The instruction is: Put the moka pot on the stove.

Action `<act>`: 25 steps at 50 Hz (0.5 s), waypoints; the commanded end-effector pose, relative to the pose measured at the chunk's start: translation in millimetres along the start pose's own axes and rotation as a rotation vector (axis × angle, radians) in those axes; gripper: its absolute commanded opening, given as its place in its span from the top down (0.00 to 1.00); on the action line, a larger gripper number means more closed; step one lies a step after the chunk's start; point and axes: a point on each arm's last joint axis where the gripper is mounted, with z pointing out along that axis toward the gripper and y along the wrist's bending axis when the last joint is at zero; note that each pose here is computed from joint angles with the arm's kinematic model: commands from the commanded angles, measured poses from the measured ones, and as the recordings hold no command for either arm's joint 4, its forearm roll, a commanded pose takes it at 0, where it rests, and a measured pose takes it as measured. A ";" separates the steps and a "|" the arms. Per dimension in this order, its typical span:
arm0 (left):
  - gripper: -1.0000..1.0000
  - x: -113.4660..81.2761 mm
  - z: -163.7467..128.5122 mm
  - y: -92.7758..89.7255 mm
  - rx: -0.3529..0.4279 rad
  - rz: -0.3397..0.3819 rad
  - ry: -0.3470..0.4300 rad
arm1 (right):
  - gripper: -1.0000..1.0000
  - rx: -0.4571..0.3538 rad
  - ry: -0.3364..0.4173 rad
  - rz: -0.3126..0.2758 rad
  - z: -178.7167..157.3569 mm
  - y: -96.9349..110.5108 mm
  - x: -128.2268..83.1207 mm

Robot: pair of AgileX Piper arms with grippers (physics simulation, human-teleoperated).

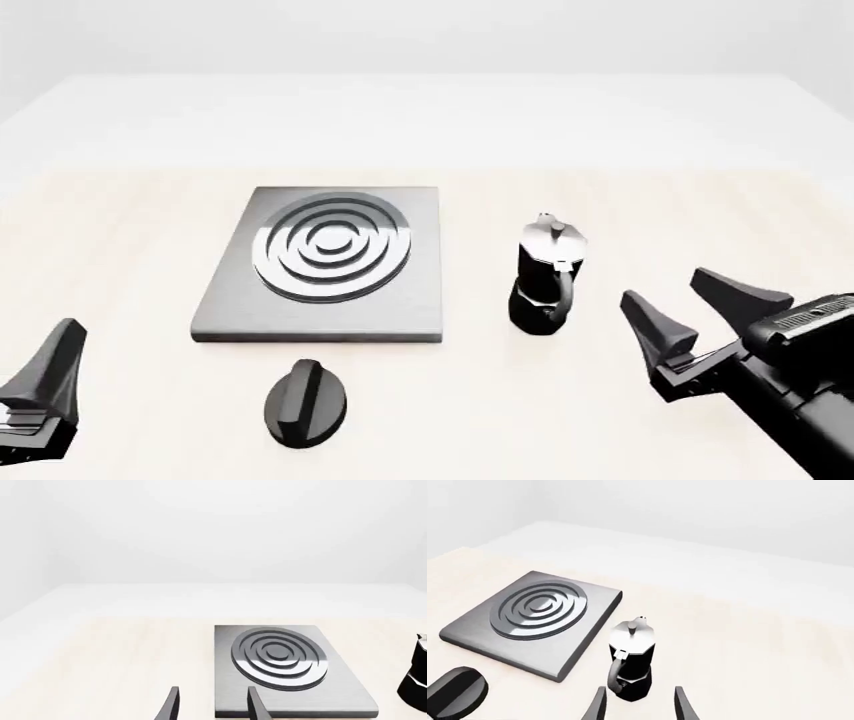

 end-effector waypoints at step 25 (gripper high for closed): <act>0.00 0.0 0.0 0.0 0.000 0.000 0.000 | 0.00 -0.058 0.041 0.007 33.3 10.1 13.7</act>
